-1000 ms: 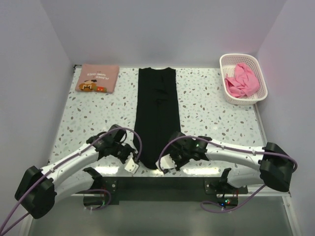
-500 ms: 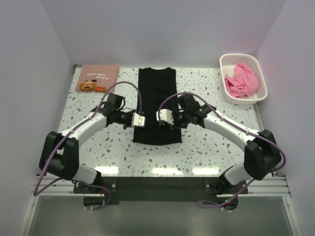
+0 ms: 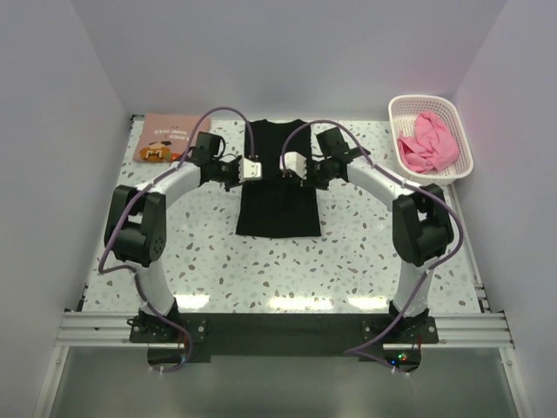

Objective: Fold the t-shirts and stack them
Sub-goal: Fold the tshirt

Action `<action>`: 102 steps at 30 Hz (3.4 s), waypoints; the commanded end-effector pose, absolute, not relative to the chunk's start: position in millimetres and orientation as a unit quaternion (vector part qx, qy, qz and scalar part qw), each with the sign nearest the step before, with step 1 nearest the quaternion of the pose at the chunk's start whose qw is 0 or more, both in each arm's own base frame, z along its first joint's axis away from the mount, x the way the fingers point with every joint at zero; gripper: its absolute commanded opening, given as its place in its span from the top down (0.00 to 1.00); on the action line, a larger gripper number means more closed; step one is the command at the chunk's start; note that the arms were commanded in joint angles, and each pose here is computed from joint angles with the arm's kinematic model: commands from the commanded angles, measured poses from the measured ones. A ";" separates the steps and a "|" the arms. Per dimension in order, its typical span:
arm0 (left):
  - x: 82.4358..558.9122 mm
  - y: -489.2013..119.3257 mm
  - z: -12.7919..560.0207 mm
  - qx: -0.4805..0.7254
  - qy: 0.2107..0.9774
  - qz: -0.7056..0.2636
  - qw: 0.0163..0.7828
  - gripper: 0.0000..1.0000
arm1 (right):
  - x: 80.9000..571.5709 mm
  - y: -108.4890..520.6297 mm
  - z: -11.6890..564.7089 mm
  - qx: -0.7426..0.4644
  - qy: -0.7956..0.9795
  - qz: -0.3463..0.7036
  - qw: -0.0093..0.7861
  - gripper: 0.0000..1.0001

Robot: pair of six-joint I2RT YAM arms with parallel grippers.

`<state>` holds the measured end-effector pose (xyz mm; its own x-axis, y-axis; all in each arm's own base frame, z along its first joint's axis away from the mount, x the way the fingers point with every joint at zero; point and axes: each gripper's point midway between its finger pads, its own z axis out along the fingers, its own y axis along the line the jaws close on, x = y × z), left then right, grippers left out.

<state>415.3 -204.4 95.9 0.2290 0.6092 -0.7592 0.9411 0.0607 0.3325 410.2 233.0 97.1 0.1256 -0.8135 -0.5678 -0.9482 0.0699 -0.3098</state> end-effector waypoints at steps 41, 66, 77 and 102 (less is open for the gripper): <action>501.8 -152.1 70.4 0.584 0.674 -0.119 0.436 0.68 | 491.9 215.1 83.9 -0.654 0.670 0.056 0.347 0.59; 318.7 -148.2 46.1 0.696 0.586 -0.181 0.375 0.55 | 307.6 226.0 44.8 -0.717 0.656 0.132 0.197 0.58; 315.5 -156.5 27.4 0.724 0.569 -0.163 0.355 0.54 | 316.9 222.7 15.0 -0.719 0.662 0.101 0.184 0.62; 328.5 -163.7 43.5 0.724 0.563 -0.161 0.364 0.54 | 314.2 221.1 16.6 -0.740 0.636 0.120 0.184 0.57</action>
<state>315.3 -153.7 21.9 0.2565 0.7306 -0.6328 0.9548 -0.0898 0.2834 310.9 222.9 19.7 0.1195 -0.8987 -0.4220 -0.9918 -0.0884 -0.0926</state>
